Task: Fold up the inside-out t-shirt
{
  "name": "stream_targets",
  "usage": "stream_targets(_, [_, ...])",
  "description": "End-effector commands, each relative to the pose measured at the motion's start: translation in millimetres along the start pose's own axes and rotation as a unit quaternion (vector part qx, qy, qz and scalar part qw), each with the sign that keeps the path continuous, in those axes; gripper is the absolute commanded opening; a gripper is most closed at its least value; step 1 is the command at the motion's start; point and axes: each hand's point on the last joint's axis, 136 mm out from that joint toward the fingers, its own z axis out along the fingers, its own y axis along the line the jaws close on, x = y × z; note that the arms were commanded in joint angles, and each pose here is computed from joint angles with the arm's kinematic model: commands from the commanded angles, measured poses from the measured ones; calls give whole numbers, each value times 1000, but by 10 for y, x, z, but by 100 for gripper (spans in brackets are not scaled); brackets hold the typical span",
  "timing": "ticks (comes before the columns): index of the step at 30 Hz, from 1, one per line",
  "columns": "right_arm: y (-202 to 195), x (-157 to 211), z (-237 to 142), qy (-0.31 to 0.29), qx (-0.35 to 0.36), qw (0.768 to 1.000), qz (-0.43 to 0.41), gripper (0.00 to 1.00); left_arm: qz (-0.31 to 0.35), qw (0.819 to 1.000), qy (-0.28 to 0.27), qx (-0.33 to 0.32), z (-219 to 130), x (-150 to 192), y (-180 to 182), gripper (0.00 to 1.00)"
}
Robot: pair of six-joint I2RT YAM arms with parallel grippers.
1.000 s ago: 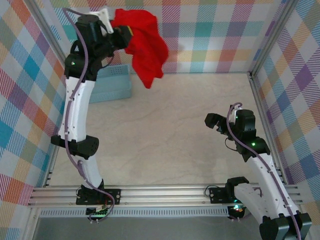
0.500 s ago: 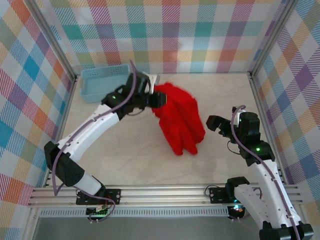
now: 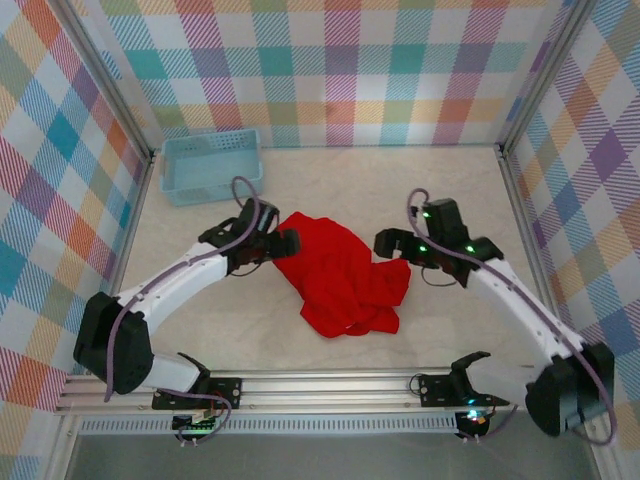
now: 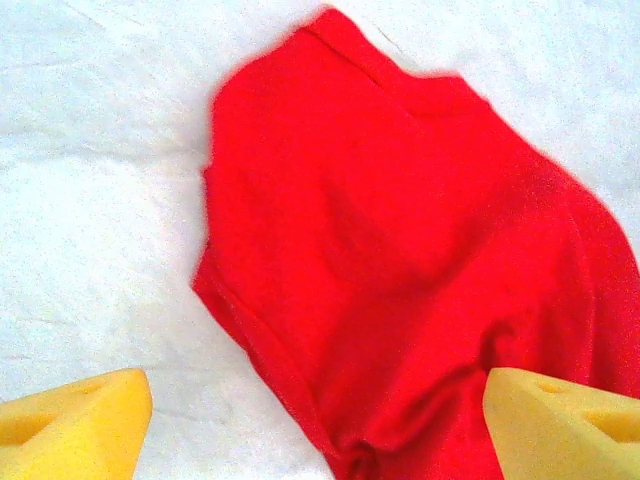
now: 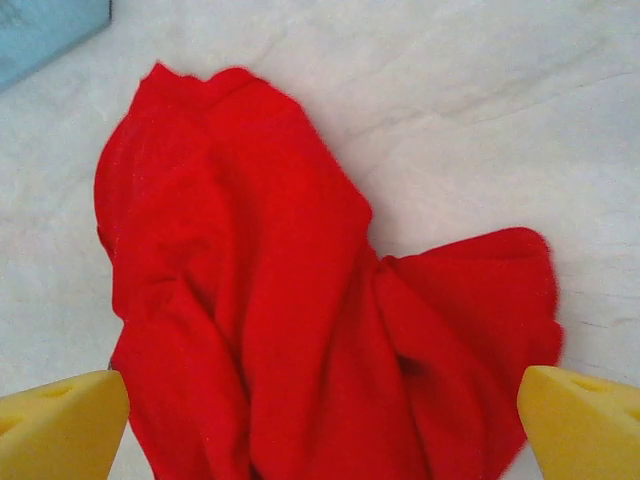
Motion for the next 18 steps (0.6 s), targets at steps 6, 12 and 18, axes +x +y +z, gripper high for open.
stream_targets(6, [192,-164,680,65,36,997,-20,100,-114,992,23,46,532,-56,253,80])
stream_targets(12, [344,81,1028,109,40,992,-44,95,-121,990,49,60,858,-57,237,71])
stream_targets(18, [228,405,1258,152,60,985,-47,83,-114,989,76,64,1110,-37,192,56])
